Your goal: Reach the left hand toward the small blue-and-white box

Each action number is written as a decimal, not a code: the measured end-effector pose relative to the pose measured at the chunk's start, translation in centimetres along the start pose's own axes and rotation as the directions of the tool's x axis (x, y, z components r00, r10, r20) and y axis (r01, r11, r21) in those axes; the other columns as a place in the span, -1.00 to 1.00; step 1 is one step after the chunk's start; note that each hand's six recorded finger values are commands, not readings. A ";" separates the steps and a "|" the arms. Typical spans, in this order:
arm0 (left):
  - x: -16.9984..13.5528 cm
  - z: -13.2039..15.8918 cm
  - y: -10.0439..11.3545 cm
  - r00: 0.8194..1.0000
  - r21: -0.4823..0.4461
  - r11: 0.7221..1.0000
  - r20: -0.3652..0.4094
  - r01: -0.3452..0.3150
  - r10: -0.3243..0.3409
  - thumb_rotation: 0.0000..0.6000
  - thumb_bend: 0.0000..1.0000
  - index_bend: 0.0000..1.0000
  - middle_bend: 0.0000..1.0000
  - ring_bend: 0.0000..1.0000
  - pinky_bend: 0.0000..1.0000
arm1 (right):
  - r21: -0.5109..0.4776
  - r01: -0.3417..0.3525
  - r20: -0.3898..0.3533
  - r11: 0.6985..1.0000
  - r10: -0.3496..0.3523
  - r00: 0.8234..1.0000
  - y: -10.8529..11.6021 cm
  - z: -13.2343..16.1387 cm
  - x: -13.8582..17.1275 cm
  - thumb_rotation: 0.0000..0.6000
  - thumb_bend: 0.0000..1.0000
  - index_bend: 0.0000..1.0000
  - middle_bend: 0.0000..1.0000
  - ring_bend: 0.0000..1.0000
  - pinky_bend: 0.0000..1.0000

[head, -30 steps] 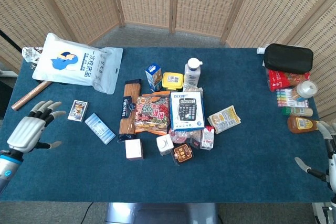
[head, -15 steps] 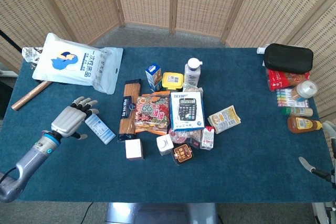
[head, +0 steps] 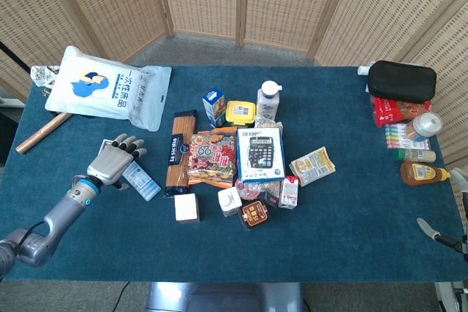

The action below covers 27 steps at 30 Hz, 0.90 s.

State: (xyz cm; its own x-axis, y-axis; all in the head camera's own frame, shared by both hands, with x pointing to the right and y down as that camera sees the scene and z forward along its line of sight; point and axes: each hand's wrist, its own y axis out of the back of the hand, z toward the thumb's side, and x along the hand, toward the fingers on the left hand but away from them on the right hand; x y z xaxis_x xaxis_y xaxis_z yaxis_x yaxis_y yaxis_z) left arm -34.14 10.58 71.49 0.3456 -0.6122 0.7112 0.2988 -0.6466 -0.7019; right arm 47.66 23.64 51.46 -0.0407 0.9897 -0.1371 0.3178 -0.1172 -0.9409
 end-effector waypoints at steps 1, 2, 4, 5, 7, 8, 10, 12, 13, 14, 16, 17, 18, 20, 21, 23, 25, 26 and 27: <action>0.2 0.1 -0.1 1.000 0.004 1.000 0.000 0.004 -0.004 1.00 -1.00 -0.66 -1.00 -1.00 -1.00 | 0.000 0.001 0.000 1.000 -0.001 1.000 0.0 0.0 0.0 1.00 -1.00 -0.80 -0.73 -1.00 -1.00; 0.3 0.3 -0.1 1.000 0.009 1.000 0.002 0.008 -0.008 1.00 -1.00 -0.66 -1.00 -1.00 -1.00 | 0.000 0.002 0.001 1.000 -0.002 1.000 0.0 0.0 0.0 1.00 -1.00 -0.80 -0.74 -1.00 -1.00; 0.6 0.7 -0.3 1.000 0.016 1.000 0.006 0.015 -0.015 1.00 -1.00 -0.66 -1.00 -1.00 -1.00 | -0.002 0.004 0.002 1.000 -0.004 1.000 0.1 -0.1 0.0 1.00 -1.00 -0.80 -0.74 -1.00 -1.00; 0.7 0.9 -0.4 1.000 0.016 1.000 0.008 0.018 -0.018 1.00 -1.00 -0.66 -1.00 -1.00 -1.00 | -0.002 0.005 0.004 1.000 -0.005 1.000 0.1 -0.1 0.0 1.00 -1.00 -0.80 -0.73 -1.00 -1.00; 0.8 1.2 -0.6 1.000 0.018 1.000 0.011 0.025 -0.025 1.00 -1.00 -0.66 -1.00 -1.00 -1.00 | -0.002 0.005 0.005 1.000 -0.005 1.000 0.1 -0.1 0.0 1.00 -1.00 -0.80 -0.73 -1.00 -1.00; 0.9 1.3 -0.7 1.000 0.021 0.999 0.012 0.027 -0.027 1.00 -1.00 -0.66 -1.00 -1.00 -1.00 | -0.003 0.004 0.005 1.000 -0.004 1.000 0.1 -0.2 -0.1 1.00 -1.00 -0.80 -0.73 -1.00 -1.00; 1.1 1.6 -0.9 0.999 0.025 0.999 0.014 0.033 -0.034 1.00 -1.00 -0.66 -1.00 -1.00 -1.00 | -0.005 0.004 0.003 1.000 -0.004 1.000 0.1 -0.1 -0.1 1.00 -1.00 -0.80 -0.74 -1.00 -1.00; 1.3 1.9 -1.2 0.999 0.024 0.999 0.017 0.039 -0.040 1.00 -1.00 -0.66 -1.00 -1.00 -1.00 | -0.006 0.004 0.003 1.000 -0.004 1.000 0.2 -0.1 0.0 1.00 -1.00 -0.80 -0.74 -1.00 -1.00; 1.4 2.1 -1.3 0.999 0.023 0.999 0.019 0.041 -0.042 1.00 -1.00 -0.65 -1.00 -1.00 -1.00 | -0.007 0.005 0.002 1.000 -0.005 1.000 0.2 -0.1 0.0 1.00 -1.00 -0.80 -0.74 -1.00 -1.00; 1.4 2.3 -1.3 0.999 0.024 0.999 0.021 0.043 -0.043 1.00 -1.00 -0.65 -1.00 -1.00 -1.00 | -0.007 0.006 0.002 1.000 -0.006 1.000 0.2 -0.1 0.0 1.00 -1.00 -0.80 -0.74 -1.00 -1.00; 1.6 2.7 -1.6 0.999 0.023 0.999 0.028 0.045 -0.046 1.00 -1.00 -0.62 -1.00 -1.00 -0.90 | -0.009 0.008 0.000 1.000 -0.008 1.000 0.3 -0.1 0.0 1.00 -1.00 -0.80 -0.74 -1.00 -1.00; 1.6 2.9 -1.7 0.998 0.021 0.999 0.031 0.046 -0.047 1.00 -1.00 -0.58 -0.99 -0.96 -0.77 | -0.010 0.008 0.000 1.000 -0.008 1.000 0.3 -0.1 0.0 1.00 -1.00 -0.80 -0.74 -1.00 -1.00; 1.7 3.1 -1.7 0.998 0.019 0.999 0.035 0.045 -0.045 1.00 -1.00 -0.55 -0.94 -0.91 -0.66 | -0.012 0.009 0.000 1.000 -0.009 1.000 0.3 -0.1 0.0 1.00 -1.00 -0.80 -0.74 -1.00 -1.00; 1.8 3.4 -1.8 0.998 0.017 0.999 0.039 0.039 -0.040 1.00 -1.00 -0.33 -0.51 -0.52 -0.21 | -0.014 0.009 0.000 1.000 -0.009 1.000 0.4 -0.1 0.0 1.00 -1.00 -0.80 -0.74 -1.00 -1.00; 1.9 3.5 -1.9 0.999 0.017 0.999 0.040 0.033 -0.034 1.00 -1.00 -0.21 -0.33 -0.37 -0.07 | -0.015 0.009 -0.001 1.000 -0.009 1.000 0.4 -0.1 0.0 1.00 -1.00 -0.80 -0.74 -1.00 -1.00; 2.0 3.6 -1.8 0.999 0.022 1.000 0.040 0.020 -0.021 1.00 -1.00 0.19 0.15 0.04 0.28 | -0.017 0.009 -0.001 1.000 -0.009 1.000 0.4 -0.1 0.0 1.00 -1.00 -0.80 -0.74 -1.00 -1.00; 2.1 3.7 -1.8 0.999 0.026 1.000 0.040 0.000 -0.001 1.00 -1.00 0.47 0.44 0.32 0.50 | -0.017 0.009 -0.001 1.000 -0.009 1.000 0.4 -0.1 0.0 1.00 -1.00 -0.80 -0.74 -1.00 -1.00; 2.1 3.7 -1.8 0.999 0.029 1.000 0.039 -0.007 0.006 1.00 -1.00 0.57 0.55 0.42 0.58 | -0.017 0.008 -0.001 1.000 -0.008 1.000 0.4 -0.1 0.0 1.00 -1.00 -0.80 -0.74 -1.00 -1.00; 2.1 3.7 -1.9 0.999 0.034 0.999 0.038 -0.013 0.012 1.00 -1.00 0.63 0.61 0.48 0.63 | -0.017 0.007 -0.001 1.000 -0.007 1.000 0.4 -0.1 0.0 1.00 -1.00 -0.80 -0.74 -1.00 -1.00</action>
State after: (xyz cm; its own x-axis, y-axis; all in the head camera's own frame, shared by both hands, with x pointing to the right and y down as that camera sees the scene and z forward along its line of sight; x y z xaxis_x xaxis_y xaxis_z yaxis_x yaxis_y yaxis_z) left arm -30.63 12.18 74.15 0.3826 -0.6024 0.7005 0.3246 -0.6223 -0.7123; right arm 47.85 23.64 51.10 -0.0420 0.9906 -0.1301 0.3332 -0.1088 -0.9366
